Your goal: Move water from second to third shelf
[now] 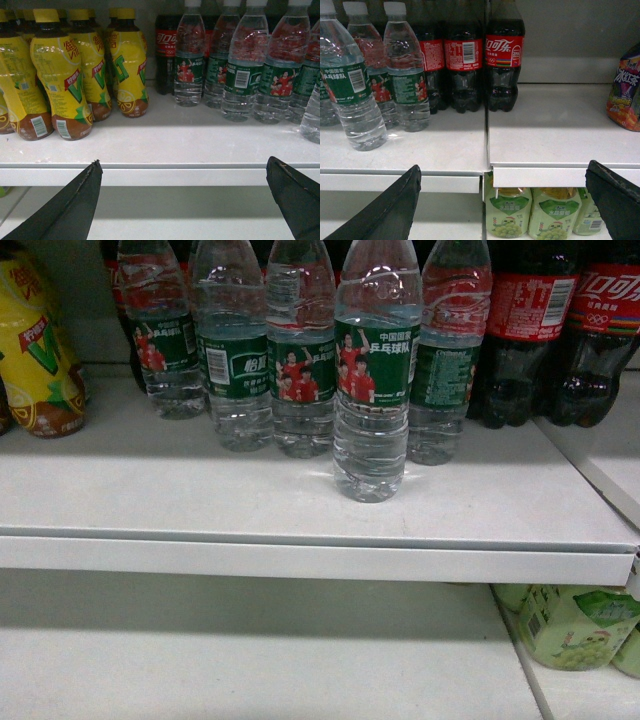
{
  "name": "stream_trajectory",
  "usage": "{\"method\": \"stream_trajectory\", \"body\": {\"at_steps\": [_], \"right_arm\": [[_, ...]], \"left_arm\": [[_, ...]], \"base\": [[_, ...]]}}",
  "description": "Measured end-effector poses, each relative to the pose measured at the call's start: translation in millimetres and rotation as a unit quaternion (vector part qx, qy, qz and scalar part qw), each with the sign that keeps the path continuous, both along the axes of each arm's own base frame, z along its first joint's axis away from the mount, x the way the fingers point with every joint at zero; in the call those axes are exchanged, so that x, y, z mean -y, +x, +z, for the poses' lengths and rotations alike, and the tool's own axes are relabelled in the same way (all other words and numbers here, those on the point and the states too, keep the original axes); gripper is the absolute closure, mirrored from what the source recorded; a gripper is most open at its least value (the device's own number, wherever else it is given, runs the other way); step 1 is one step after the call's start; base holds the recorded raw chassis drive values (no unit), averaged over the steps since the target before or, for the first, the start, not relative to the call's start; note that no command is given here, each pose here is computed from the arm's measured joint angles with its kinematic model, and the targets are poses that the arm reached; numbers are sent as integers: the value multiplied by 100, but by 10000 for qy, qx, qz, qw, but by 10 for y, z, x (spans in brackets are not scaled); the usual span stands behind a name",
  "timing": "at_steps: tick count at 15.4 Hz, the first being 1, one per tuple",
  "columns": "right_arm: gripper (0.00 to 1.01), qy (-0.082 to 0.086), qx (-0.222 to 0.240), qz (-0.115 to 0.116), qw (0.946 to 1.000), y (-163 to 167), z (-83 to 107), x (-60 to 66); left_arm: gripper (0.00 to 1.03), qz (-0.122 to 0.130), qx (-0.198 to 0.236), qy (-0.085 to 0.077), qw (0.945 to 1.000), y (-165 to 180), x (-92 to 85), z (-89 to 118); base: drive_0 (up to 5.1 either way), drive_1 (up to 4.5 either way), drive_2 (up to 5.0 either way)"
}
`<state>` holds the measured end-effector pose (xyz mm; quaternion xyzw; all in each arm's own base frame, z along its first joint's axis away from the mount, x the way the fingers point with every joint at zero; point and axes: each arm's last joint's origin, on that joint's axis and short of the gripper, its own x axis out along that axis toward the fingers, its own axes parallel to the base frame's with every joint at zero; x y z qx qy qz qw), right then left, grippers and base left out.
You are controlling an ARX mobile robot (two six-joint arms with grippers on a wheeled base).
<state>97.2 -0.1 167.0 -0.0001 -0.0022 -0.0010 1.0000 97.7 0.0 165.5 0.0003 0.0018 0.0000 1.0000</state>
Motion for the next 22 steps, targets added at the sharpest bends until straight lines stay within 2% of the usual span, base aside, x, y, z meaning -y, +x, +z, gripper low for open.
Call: {"method": "stream_trajectory", "body": {"at_steps": [19, 20, 21, 22], "right_arm": [[3, 0, 0, 2, 10000, 0, 0, 0], [3, 118, -284, -148, 9994, -1, -19, 2], [3, 395, -644, -444, 9961, 49, 0, 32], [3, 526, -571, -556, 9954, 109, 102, 75]], "left_arm": [[5, 0, 0, 0, 10000, 0, 0, 0], [5, 0, 0, 0, 10000, 0, 0, 0], [5, 0, 2, 0, 10000, 0, 0, 0], [5, 2, 0, -2, 10000, 0, 0, 0]], "base": [[0, 0, 0], [0, 0, 0], [0, 0, 0], [0, 0, 0]]}}
